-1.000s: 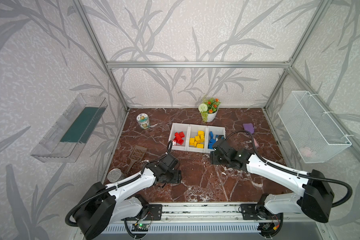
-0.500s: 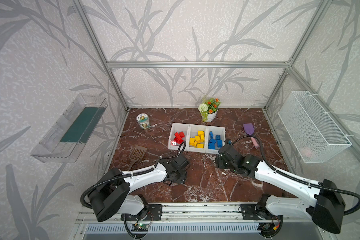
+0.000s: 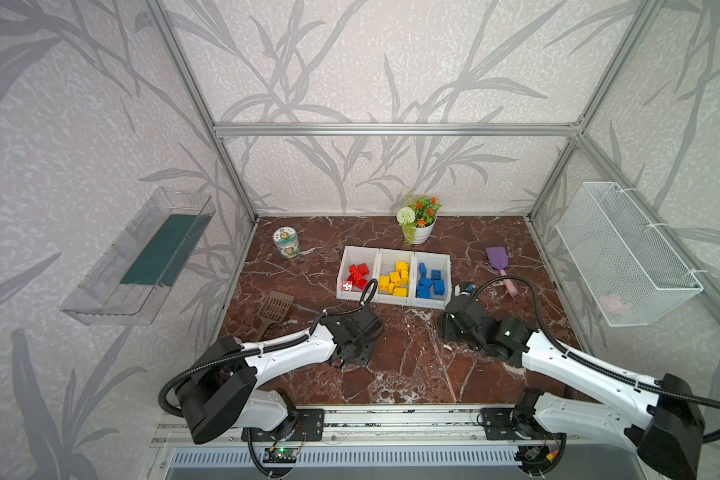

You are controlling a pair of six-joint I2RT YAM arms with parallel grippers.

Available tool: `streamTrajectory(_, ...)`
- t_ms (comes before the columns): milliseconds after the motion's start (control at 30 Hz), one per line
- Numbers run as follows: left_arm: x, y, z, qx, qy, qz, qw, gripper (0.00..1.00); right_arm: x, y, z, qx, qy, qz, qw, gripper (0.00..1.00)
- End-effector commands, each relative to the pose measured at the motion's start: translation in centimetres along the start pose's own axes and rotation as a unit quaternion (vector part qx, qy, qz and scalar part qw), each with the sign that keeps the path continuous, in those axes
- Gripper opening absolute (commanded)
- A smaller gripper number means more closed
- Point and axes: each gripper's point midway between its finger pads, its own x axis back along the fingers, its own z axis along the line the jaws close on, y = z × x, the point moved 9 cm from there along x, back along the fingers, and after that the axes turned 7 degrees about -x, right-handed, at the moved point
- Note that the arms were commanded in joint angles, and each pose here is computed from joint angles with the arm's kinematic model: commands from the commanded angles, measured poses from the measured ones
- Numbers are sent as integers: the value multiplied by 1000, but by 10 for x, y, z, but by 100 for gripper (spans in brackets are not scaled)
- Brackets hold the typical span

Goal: Sort the legos into containers by color
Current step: 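Carry the red brick with the left gripper into the red compartment and release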

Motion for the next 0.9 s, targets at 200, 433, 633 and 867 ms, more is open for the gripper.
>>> streamTrajectory(200,49,131,59,22,53,-161,985,38,17,7,-9,-6,-11,-34,999,66)
streamTrajectory(433,17,176,91,60,47,-129,989,39,31,6,-20,-13,-16,-35,999,66)
streamTrajectory(633,0,201,97,71,37,-126,989,39,38,2,-31,-24,-20,-42,999,65)
streamTrajectory(867,-7,215,102,81,37,-129,988,56,41,1,-34,-28,-24,-39,999,65)
